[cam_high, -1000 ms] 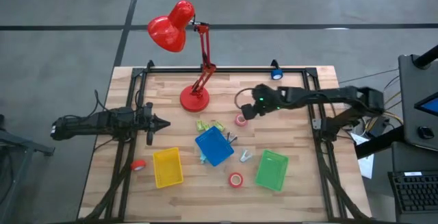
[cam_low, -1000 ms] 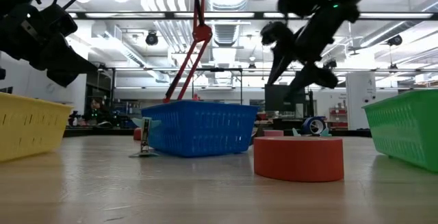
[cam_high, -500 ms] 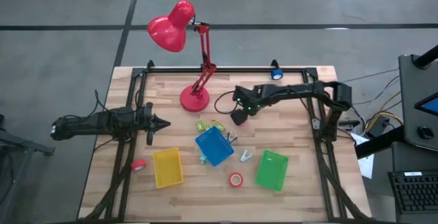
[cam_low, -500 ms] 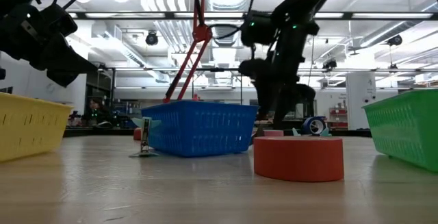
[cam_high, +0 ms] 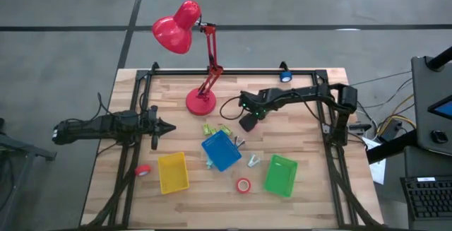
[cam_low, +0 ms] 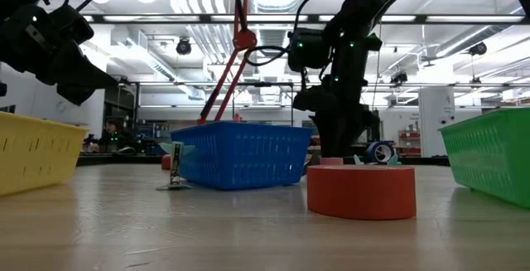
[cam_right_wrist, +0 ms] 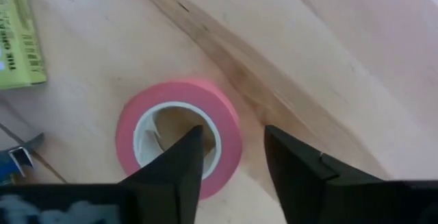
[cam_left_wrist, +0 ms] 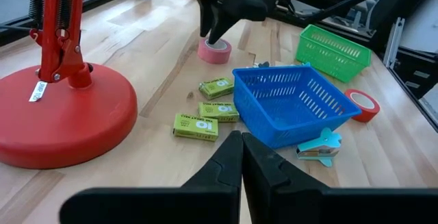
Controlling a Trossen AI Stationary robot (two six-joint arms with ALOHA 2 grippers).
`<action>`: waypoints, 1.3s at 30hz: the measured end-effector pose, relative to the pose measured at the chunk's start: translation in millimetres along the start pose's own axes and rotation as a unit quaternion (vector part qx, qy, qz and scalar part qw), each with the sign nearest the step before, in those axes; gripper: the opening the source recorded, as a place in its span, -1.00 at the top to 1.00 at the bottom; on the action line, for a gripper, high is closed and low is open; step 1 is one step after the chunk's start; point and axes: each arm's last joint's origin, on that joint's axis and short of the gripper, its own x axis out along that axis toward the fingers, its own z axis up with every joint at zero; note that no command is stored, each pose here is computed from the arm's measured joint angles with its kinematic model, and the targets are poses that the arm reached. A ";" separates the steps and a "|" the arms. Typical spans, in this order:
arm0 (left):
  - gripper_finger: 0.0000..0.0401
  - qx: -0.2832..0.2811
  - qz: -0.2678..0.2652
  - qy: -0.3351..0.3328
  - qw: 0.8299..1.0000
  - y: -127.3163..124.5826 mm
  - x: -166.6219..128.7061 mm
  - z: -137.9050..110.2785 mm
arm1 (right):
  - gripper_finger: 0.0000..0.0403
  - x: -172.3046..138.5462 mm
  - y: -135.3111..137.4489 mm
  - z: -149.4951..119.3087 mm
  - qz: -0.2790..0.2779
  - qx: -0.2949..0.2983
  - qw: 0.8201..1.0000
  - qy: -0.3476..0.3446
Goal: Pick and place Stapler, Stapler remover, tape
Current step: Put the pink tape into the green bin
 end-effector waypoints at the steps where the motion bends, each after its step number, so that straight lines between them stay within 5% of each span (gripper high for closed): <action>1: 0.96 0.000 0.000 0.000 1.000 0.0 0.0 0.0 | 0.35 0.9 -0.1 -0.3 0.002 -0.003 1.000 -0.002; 10: 0.96 0.000 0.000 0.000 1.000 0.0 0.0 0.0 | 0.86 2.1 -2.0 -2.1 0.003 -0.007 1.000 0.005; 19: 0.96 0.000 0.000 0.000 1.000 0.0 0.0 0.0 | 0.82 -43.0 4.2 -13.4 0.048 -0.045 0.996 0.064; 30: 0.96 0.000 0.000 0.000 1.000 0.0 0.0 0.1 | 0.81 -137.7 24.5 -90.0 0.117 -0.136 0.983 0.035; 39: 0.96 0.000 0.000 -0.001 1.000 -0.1 -0.1 0.2 | 0.81 -129.0 41.8 -170.4 0.134 -0.137 0.979 0.076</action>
